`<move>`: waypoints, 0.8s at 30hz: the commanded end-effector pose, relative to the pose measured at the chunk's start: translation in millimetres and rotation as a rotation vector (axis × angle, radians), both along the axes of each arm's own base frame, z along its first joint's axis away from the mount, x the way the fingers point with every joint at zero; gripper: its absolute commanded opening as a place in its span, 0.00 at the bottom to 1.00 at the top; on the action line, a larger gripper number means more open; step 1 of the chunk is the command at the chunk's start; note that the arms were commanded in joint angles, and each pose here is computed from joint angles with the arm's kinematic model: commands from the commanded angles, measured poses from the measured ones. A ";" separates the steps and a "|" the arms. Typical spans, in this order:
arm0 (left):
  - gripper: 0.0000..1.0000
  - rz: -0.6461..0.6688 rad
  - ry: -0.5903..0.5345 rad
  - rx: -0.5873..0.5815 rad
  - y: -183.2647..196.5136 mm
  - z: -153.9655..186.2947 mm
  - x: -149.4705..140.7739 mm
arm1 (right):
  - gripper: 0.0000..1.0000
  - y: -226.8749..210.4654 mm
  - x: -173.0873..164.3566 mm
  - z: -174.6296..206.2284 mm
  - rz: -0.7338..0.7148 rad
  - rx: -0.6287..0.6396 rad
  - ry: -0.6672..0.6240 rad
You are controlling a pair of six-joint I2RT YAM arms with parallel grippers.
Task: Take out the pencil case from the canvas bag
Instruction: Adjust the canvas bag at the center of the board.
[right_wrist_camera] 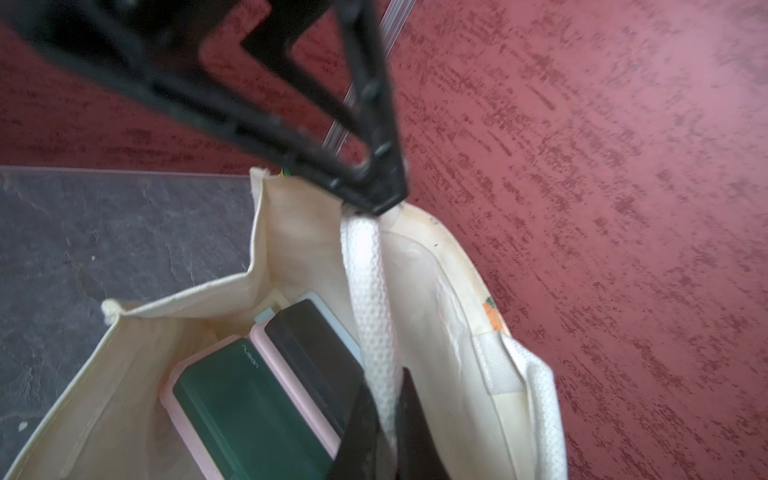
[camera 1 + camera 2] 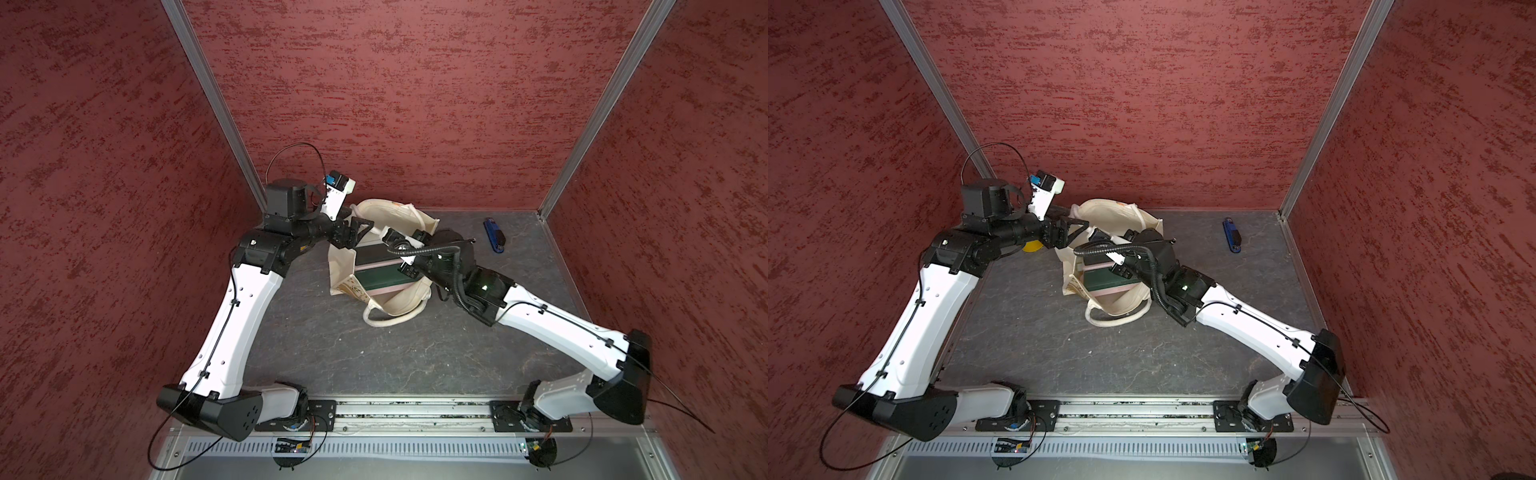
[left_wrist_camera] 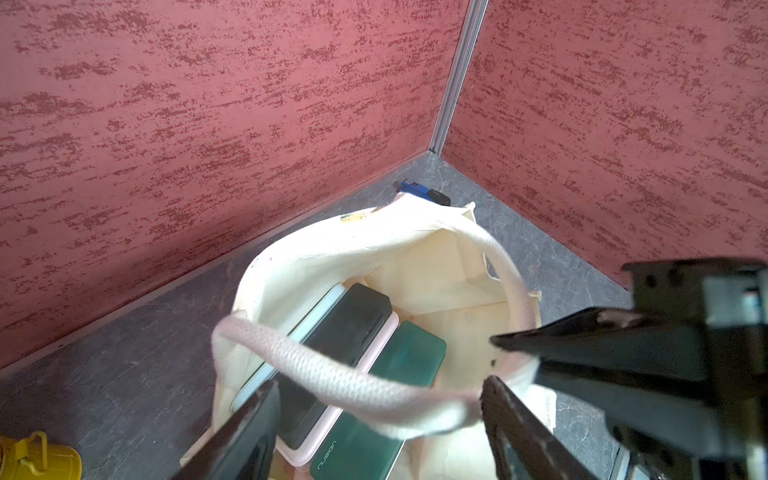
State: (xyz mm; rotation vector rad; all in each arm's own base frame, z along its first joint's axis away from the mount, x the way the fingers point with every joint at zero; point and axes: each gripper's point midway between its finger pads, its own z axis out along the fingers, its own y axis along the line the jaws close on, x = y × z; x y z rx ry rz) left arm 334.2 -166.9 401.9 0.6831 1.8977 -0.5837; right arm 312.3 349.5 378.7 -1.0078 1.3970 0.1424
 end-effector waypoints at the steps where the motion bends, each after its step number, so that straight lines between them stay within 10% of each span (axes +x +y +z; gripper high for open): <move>1: 0.77 -0.001 -0.135 0.046 7.7 14.8 -7.6 | 0.00 -10.9 -3.4 46.9 -0.019 0.139 -0.052; 10: 0.87 0.029 -0.421 0.202 20.6 19.9 -29.7 | 0.00 -20.1 -13.3 67.9 -0.002 0.188 -0.072; 24: 0.83 0.021 -0.260 0.293 7.1 -21.9 36.1 | 0.00 -23.7 -29.3 77.4 0.061 0.185 -0.104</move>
